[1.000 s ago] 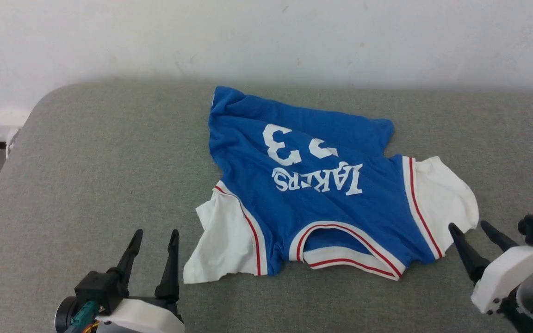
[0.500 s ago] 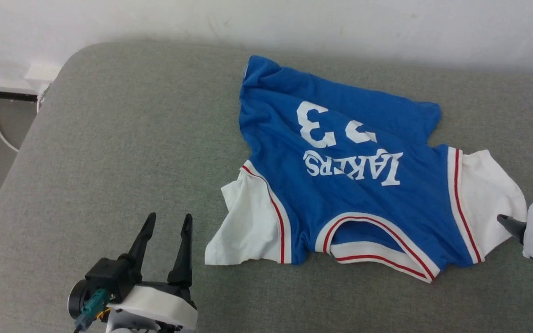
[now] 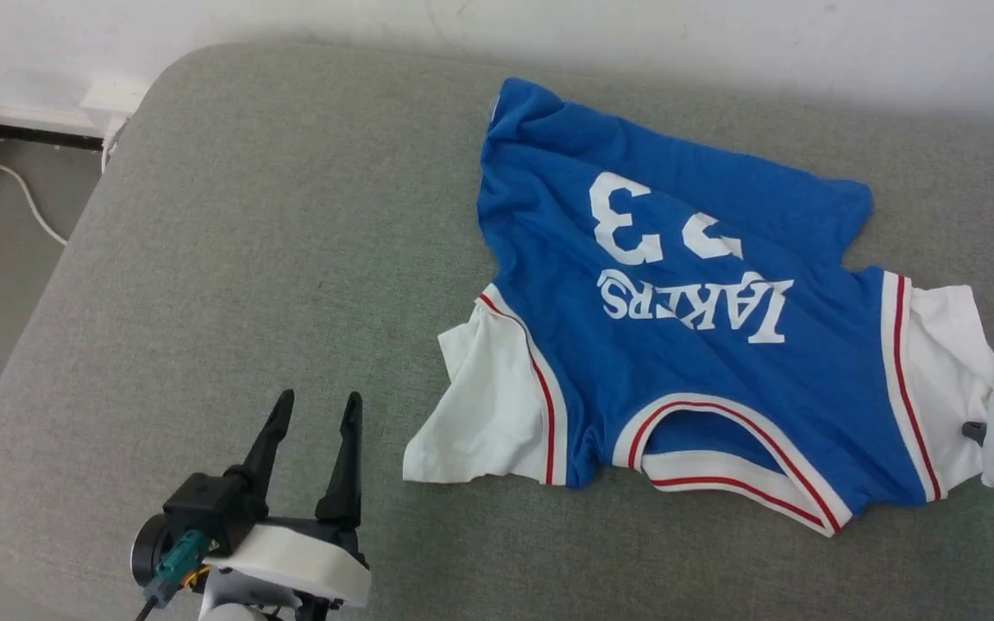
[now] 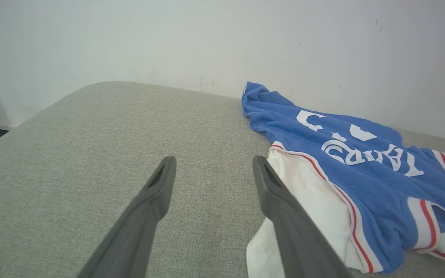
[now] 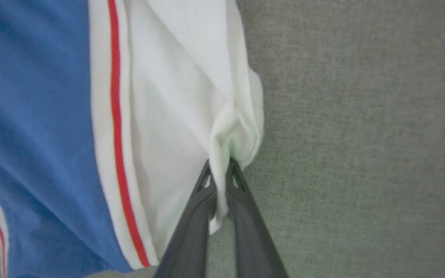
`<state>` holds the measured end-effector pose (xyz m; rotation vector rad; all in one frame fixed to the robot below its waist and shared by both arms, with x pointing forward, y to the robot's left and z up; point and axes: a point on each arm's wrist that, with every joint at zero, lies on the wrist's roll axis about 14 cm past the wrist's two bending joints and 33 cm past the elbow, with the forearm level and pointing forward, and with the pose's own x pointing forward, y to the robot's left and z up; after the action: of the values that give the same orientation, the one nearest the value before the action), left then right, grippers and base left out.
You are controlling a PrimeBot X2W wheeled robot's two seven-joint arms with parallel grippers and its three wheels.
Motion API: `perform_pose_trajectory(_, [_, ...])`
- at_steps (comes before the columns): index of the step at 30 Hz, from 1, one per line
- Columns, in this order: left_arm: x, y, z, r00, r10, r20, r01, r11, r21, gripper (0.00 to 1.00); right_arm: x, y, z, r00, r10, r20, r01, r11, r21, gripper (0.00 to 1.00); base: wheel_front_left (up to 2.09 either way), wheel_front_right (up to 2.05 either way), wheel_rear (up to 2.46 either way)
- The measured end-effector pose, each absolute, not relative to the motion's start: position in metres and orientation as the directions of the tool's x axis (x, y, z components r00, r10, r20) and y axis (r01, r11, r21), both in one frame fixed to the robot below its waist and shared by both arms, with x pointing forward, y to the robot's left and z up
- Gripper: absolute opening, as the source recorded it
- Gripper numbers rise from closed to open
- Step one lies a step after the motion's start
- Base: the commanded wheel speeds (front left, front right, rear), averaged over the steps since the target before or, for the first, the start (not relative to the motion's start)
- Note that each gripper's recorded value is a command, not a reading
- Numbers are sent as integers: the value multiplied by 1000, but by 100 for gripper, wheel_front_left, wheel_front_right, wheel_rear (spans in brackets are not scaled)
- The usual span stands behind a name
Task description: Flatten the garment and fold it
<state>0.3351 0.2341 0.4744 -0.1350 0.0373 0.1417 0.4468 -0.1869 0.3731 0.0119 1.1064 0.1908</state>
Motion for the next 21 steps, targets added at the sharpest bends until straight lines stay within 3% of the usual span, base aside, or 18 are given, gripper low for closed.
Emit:
perform_pose_trajectory(14, [345, 215, 484, 998, 58, -4, -58, 988, -144, 100, 394, -270, 388, 448, 1, -894, 9, 1000, 6, 0, 0, 0, 0])
perform_pose_trajectory(16, [347, 211, 485, 999, 46, -2, -45, 988, -146, 100, 396, -271, 395, 505, 0, -863, 12, 1000, 8, 100, 0, 0, 0])
perform_pose_trajectory(21, [349, 204, 484, 1000, 17, -4, -17, 989, -147, 100, 415, -258, 422, 684, 42, -729, -19, 999, 40, 100, 0, 0, 0])
